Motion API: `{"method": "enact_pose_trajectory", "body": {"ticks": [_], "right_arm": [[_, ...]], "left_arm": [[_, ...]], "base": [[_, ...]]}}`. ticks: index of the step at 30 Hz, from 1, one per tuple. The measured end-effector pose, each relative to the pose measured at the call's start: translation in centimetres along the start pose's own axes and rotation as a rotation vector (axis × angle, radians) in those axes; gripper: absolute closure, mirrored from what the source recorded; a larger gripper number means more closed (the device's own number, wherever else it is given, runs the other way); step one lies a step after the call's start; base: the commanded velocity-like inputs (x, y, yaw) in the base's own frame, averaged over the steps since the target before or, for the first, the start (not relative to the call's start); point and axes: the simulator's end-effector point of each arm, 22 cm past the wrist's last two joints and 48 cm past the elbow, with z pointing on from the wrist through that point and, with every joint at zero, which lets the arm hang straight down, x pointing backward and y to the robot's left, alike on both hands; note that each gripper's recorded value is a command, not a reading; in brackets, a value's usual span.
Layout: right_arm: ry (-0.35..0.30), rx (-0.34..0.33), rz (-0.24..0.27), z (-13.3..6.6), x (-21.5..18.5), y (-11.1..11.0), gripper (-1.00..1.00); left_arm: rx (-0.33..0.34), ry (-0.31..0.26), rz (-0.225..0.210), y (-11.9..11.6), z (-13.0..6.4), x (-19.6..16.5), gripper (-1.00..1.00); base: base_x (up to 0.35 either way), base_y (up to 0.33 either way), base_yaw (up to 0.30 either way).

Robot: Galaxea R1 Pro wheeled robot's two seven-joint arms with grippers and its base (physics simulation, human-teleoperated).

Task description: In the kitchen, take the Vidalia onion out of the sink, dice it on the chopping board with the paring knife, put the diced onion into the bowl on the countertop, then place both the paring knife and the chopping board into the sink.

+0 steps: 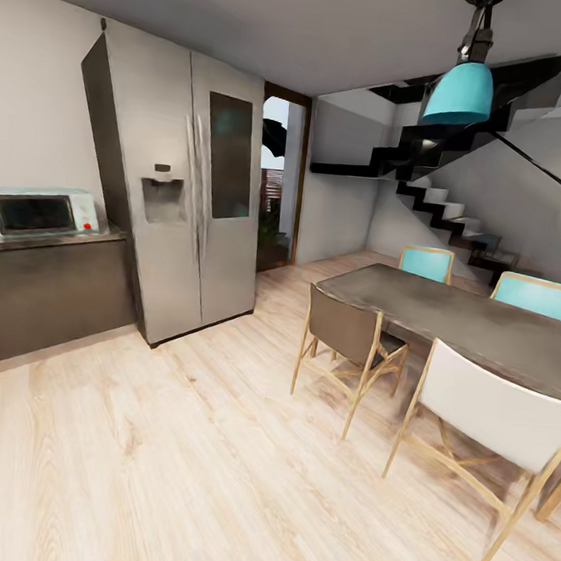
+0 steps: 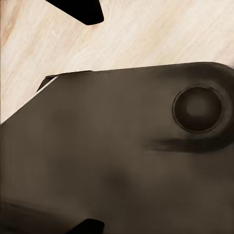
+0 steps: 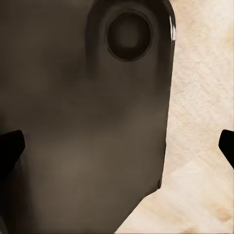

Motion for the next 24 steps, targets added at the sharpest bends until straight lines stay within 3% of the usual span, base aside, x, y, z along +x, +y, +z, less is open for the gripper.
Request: {"method": "enact_pose_trajectory", "body": {"ticks": [5, 11, 24], "right_arm": [[0.000, 0.009, 0.000, 0.0, 0.1, -0.5, -1.00], [-0.044, -0.021, -0.003, -0.1, -2.6, 1.8, -1.00], [-0.056, -0.022, -0.002, -0.1, -3.2, 1.9, -1.00]], "left_arm": [[0.003, -0.001, 0.003, -0.2, 0.0, 0.0, -1.00], [0.003, 0.006, 0.000, -0.2, 0.0, 0.6, -1.00], [0.003, 0.008, 0.002, -0.2, 0.0, 0.7, -1.00]], "base": [[0.000, 0.000, 0.000], [0.000, 0.000, 0.000], [0.000, 0.000, 0.000]]}}
